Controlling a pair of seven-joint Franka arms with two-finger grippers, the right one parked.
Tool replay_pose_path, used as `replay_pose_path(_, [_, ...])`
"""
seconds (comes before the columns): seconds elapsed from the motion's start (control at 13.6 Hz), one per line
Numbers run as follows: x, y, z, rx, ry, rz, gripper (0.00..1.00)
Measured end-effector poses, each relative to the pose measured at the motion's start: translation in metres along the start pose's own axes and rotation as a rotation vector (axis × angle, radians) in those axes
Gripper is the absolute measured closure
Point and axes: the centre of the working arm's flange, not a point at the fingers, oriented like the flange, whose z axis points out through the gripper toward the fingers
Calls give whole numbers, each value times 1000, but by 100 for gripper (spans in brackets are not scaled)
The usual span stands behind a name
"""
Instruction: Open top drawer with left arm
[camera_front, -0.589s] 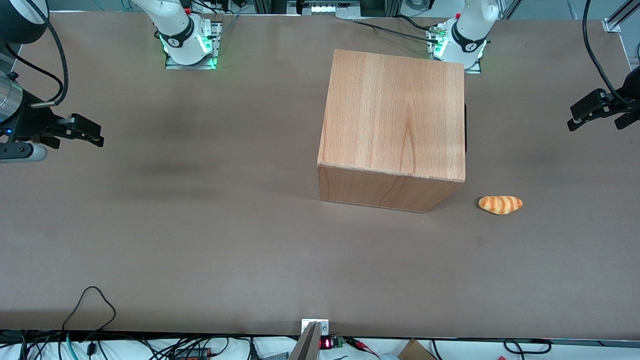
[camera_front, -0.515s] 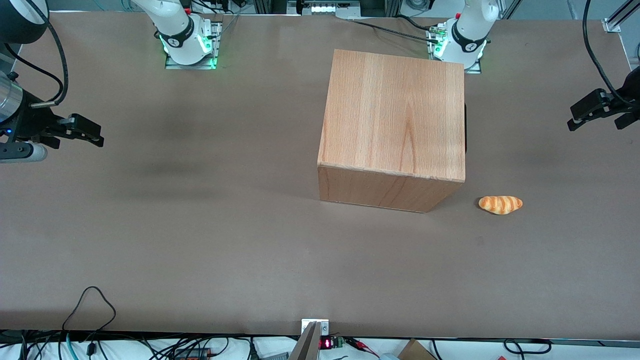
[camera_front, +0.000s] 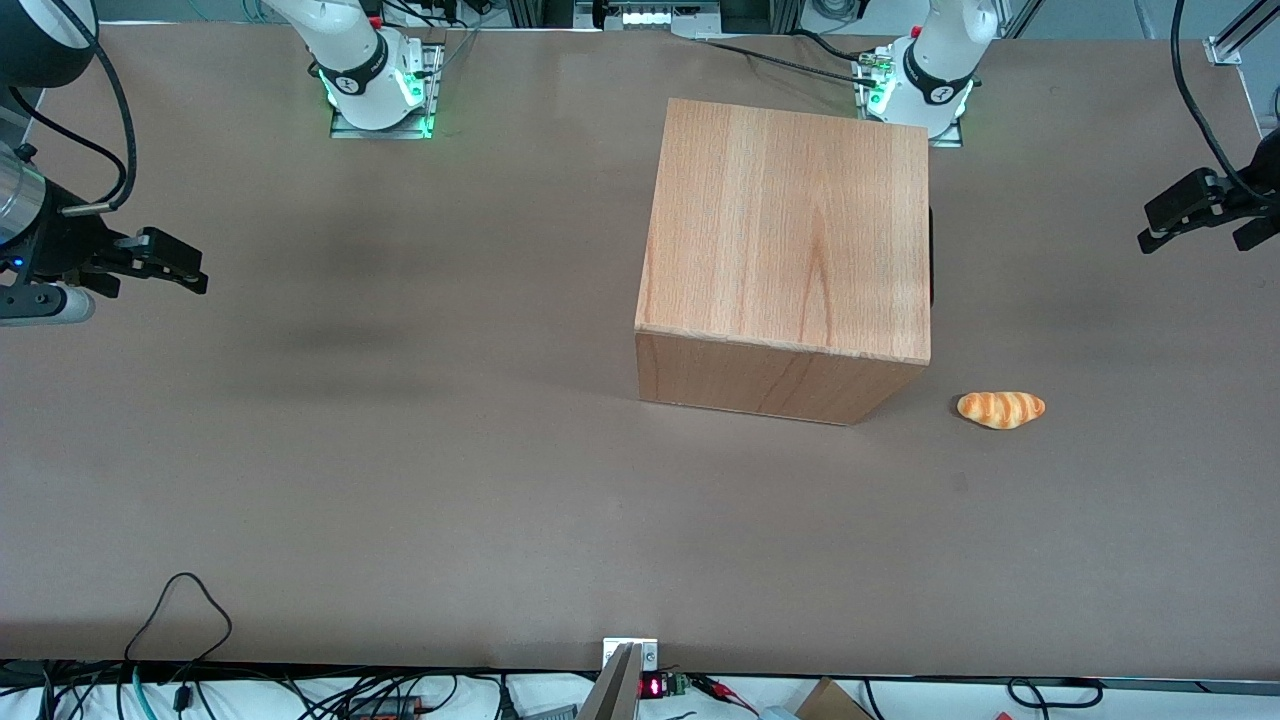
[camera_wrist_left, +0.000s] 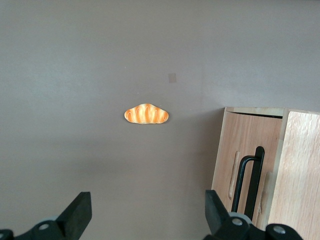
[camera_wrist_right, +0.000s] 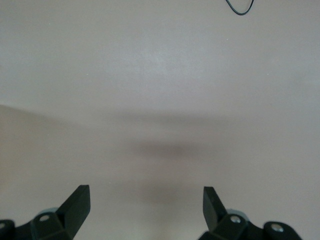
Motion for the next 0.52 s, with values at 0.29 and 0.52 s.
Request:
replay_pose_path(0.29, [4,3,15,-33,-36,0,0])
replay_pose_path(0.52, [8,8,36,-74,-78,0,0])
